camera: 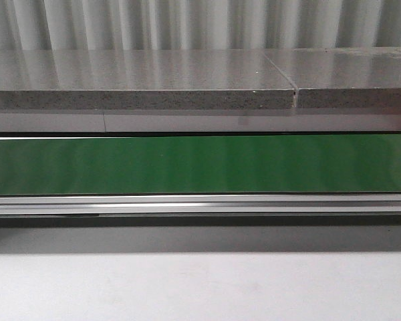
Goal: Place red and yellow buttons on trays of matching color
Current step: 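Lift the red button with the left gripper and move it over the belt, then lower the red button onto the belt and open the left gripper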
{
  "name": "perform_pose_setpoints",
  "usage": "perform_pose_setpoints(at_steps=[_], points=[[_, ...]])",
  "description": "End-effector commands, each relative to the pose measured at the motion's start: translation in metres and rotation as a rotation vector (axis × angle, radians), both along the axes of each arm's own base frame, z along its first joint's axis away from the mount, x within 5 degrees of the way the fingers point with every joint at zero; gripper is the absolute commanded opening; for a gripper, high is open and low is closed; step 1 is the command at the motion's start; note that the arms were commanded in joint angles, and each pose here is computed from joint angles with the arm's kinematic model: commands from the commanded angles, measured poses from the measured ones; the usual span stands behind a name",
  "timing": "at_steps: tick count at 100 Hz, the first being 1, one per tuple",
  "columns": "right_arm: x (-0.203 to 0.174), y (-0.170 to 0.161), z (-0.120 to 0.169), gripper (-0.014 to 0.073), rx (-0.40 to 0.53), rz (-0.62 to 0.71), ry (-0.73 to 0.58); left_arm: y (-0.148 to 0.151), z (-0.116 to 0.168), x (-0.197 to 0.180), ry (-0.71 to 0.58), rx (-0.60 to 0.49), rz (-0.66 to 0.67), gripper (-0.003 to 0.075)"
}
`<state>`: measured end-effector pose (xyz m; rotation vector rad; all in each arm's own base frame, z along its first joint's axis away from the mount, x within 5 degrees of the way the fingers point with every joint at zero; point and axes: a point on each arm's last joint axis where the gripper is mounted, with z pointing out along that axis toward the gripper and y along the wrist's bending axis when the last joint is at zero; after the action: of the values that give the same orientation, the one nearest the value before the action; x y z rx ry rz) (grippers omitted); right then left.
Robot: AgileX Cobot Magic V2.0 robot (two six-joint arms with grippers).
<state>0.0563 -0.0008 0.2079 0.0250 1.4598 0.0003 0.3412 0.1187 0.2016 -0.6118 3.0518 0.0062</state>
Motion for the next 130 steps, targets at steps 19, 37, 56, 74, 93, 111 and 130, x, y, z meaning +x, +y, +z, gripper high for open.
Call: perform_pose_setpoints(at_steps=[19, 37, 56, 74, 93, 111, 130], points=[[-0.003, 0.001, 0.010, -0.0057, -0.014, 0.004, -0.097, -0.001, 0.047, -0.005, -0.143, 0.050, 0.006, 0.0242], [-0.003, 0.001, 0.010, -0.0057, -0.014, 0.004, -0.097, -0.006, 0.074, -0.020, -0.171, 0.061, -0.004, 0.0242], [-0.003, 0.001, 0.010, -0.0057, -0.014, 0.004, -0.097, -0.012, 0.093, -0.032, -0.188, 0.068, -0.022, 0.0242], [-0.003, 0.001, 0.010, -0.0057, -0.014, 0.004, -0.097, -0.033, 0.107, -0.026, -0.211, 0.074, -0.095, 0.0242], [-0.003, 0.001, 0.010, -0.0057, -0.014, 0.004, -0.097, -0.062, 0.125, -0.014, -0.270, 0.074, -0.185, 0.0242], [-0.003, 0.001, 0.010, -0.0057, -0.014, 0.004, -0.097, -0.087, 0.122, -0.006, -0.262, 0.061, -0.264, 0.0242], [-0.003, 0.001, 0.010, -0.0057, -0.014, 0.004, -0.097, -0.097, 0.105, 0.002, -0.190, 0.048, -0.309, 0.0242]])
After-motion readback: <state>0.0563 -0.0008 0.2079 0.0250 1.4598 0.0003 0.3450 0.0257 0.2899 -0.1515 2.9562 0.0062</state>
